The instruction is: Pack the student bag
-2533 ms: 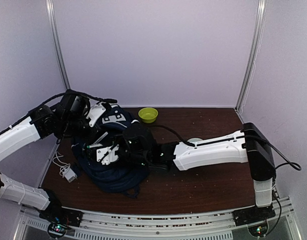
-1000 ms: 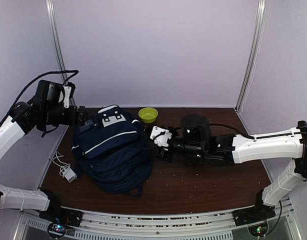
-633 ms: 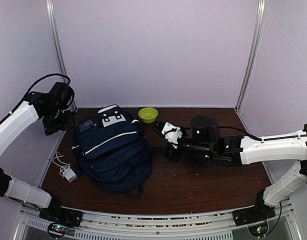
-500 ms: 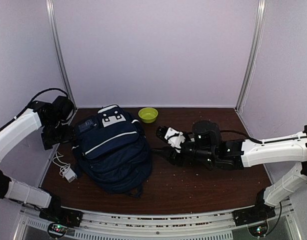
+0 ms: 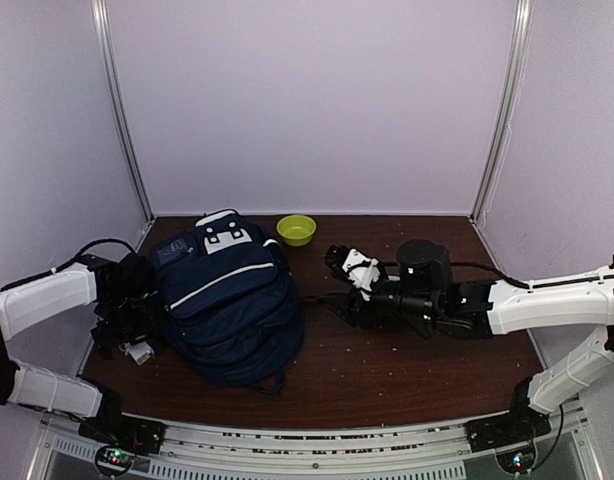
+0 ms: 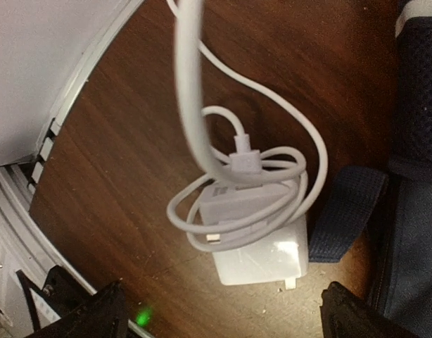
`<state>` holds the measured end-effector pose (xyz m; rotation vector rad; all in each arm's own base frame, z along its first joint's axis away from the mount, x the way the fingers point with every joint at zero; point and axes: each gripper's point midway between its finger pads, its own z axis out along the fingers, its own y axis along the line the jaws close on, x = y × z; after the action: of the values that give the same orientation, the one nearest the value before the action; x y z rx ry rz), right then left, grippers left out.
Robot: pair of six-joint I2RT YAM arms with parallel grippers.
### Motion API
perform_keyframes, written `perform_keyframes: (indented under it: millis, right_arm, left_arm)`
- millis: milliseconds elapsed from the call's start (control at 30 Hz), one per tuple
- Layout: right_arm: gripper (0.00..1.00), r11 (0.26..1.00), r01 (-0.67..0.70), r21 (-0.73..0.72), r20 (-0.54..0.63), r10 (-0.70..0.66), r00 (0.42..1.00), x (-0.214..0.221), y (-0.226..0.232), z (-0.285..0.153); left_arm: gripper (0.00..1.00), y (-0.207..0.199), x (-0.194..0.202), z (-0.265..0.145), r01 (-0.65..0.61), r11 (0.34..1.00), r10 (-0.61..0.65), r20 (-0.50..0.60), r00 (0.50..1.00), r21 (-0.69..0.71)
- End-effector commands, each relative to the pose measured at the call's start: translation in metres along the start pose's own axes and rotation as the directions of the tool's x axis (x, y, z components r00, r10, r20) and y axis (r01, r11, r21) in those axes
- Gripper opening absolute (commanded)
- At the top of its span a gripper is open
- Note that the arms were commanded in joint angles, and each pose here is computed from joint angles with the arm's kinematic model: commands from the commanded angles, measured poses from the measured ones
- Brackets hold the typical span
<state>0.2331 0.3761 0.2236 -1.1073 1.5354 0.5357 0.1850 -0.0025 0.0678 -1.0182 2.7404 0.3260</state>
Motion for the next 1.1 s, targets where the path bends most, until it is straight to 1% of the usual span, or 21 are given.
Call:
perform_keyframes:
  millis: [0,67,133,167,333,400,500,633,700,800,900,967,1067]
  right_arm:
    - [0.57,0.999,-0.011,-0.033,0.011,0.011,1.000,-0.010,0.003,0.004]
    - [0.57,0.999,-0.012,-0.041,-0.017,0.012,1.000,-0.006,0.004,0.008]
    - [0.57,0.999,-0.012,-0.050,-0.035,0.010,0.999,-0.005,0.006,0.010]
    - [0.57,0.998,-0.012,-0.056,-0.040,0.010,0.999,-0.005,0.007,0.011]
    - [0.58,0.997,-0.013,-0.080,-0.036,0.010,0.999,-0.006,0.011,0.011]
    - [0.58,0.997,-0.012,-0.081,-0.039,0.009,0.999,-0.004,0.011,0.011]
    - [0.58,0.997,-0.010,-0.072,-0.042,0.007,0.999,-0.003,0.009,0.011]
    - [0.58,0.996,-0.010,-0.084,-0.042,0.007,0.999,-0.003,0.011,0.011]
    - [0.58,0.996,-0.012,-0.089,-0.040,0.009,0.999,-0.003,0.013,0.011]
    - [0.58,0.996,-0.014,-0.089,-0.043,0.010,0.999,-0.002,0.012,0.012]
    - [0.58,0.995,-0.014,-0.095,-0.042,0.010,0.999,-0.002,0.014,0.012]
    - [0.58,0.995,-0.016,-0.094,-0.041,0.012,0.999,-0.003,0.013,0.012]
    - [0.58,0.995,-0.017,-0.094,-0.043,0.013,0.999,-0.003,0.013,0.012]
  left_arm:
    - [0.98,-0.036,-0.003,0.018,0.013,0.989,-0.017,0.024,1.000,0.150]
    - [0.98,-0.043,0.002,0.029,0.013,0.987,-0.010,-0.021,1.000,0.159]
    - [0.97,-0.041,0.003,0.038,0.016,0.991,-0.011,-0.040,0.999,0.133]
    - [0.95,-0.038,0.004,0.042,0.017,0.993,-0.012,-0.042,0.999,0.116]
    - [0.75,-0.027,0.004,0.055,-0.001,0.999,0.003,-0.037,0.999,0.035]
    - [0.71,-0.027,0.007,0.056,-0.002,0.999,0.004,-0.050,0.999,0.034]
    - [0.72,-0.024,0.009,0.055,0.000,0.999,0.002,-0.047,0.999,0.042]
    - [0.84,-0.004,0.008,0.047,-0.001,1.000,0.001,-0.015,1.000,-0.007]
    - [0.88,0.001,0.009,0.044,0.000,1.000,0.000,-0.007,1.000,0.005]
    - [0.90,0.003,0.006,0.039,0.006,0.999,-0.007,0.021,1.000,0.041]
    - [0.90,0.007,0.000,0.039,0.023,0.998,-0.025,0.037,0.999,0.052]
    - [0.86,0.009,0.000,0.041,0.031,0.998,-0.032,0.031,0.999,0.052]
    - [0.78,0.015,0.001,0.046,0.029,0.999,-0.030,0.017,0.999,0.026]
